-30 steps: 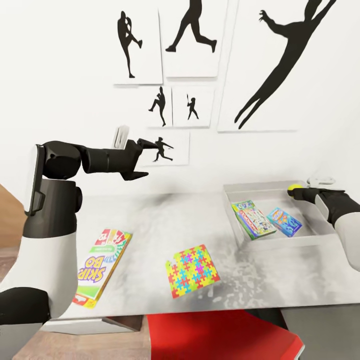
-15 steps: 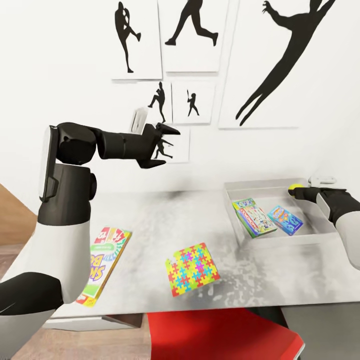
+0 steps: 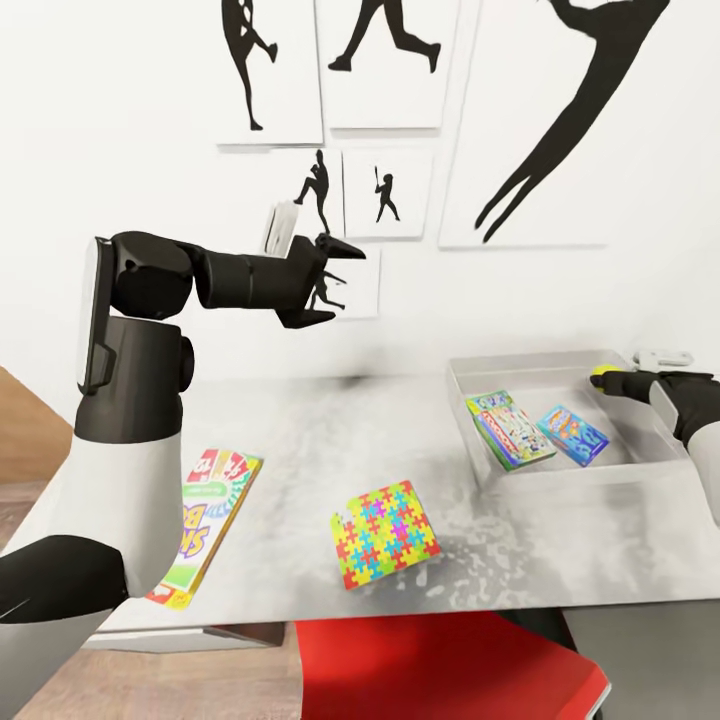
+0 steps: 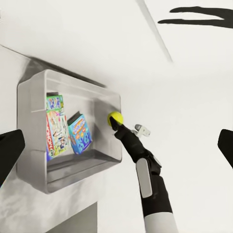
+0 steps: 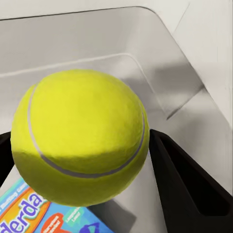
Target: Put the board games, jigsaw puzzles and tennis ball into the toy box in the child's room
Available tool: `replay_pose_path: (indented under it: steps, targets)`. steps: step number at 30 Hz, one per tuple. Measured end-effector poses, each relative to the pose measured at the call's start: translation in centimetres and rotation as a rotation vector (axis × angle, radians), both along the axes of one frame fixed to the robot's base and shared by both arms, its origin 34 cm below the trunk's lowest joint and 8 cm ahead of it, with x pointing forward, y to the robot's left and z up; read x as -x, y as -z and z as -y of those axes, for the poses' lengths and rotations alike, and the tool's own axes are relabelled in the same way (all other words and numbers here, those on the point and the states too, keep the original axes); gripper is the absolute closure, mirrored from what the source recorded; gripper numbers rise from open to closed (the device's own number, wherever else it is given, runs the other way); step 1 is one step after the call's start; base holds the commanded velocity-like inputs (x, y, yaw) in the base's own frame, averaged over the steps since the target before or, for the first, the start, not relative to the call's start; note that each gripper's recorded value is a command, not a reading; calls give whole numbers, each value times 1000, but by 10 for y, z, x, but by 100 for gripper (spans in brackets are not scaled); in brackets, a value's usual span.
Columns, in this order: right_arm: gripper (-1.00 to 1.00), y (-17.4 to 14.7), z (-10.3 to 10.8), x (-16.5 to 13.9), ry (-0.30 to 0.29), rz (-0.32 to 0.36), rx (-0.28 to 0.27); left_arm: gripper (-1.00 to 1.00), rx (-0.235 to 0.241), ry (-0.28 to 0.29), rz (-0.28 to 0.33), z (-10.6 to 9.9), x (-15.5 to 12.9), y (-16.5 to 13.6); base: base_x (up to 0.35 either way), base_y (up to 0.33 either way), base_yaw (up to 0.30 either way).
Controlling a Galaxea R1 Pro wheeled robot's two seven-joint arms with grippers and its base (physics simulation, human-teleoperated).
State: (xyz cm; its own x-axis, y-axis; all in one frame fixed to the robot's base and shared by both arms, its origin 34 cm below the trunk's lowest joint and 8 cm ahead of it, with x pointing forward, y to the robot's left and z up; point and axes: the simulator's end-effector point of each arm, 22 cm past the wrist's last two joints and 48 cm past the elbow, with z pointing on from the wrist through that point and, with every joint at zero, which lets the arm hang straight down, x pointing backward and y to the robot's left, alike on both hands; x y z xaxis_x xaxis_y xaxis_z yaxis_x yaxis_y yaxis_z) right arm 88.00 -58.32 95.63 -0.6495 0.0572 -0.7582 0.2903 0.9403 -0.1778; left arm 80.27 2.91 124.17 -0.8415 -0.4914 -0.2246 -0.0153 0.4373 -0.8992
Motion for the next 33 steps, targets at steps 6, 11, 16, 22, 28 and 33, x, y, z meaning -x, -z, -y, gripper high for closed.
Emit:
replay_pose_path:
  steps: [6,11,16,22,28,33]
  targets:
    - [100,4,3,0,14,8,-20,-100,0,1,0,0,-4,1,0,0,3]
    - [100,9,3,-1,11,7,-21,-100,0,1,-6,0,-6,6,0,0,42]
    - [100,2,3,-9,9,22,-21,-100,0,1,-15,0,-8,11,0,0,15]
    - [100,2,3,-14,9,25,-19,-100,2,2,-22,1,-11,17,0,0,2]
    - [100,8,3,-15,9,18,-17,-100,15,18,4,10,-13,2,0,0,0]
    - [100,15,3,-14,9,9,-18,-100,18,21,3,11,-16,3,0,0,0]
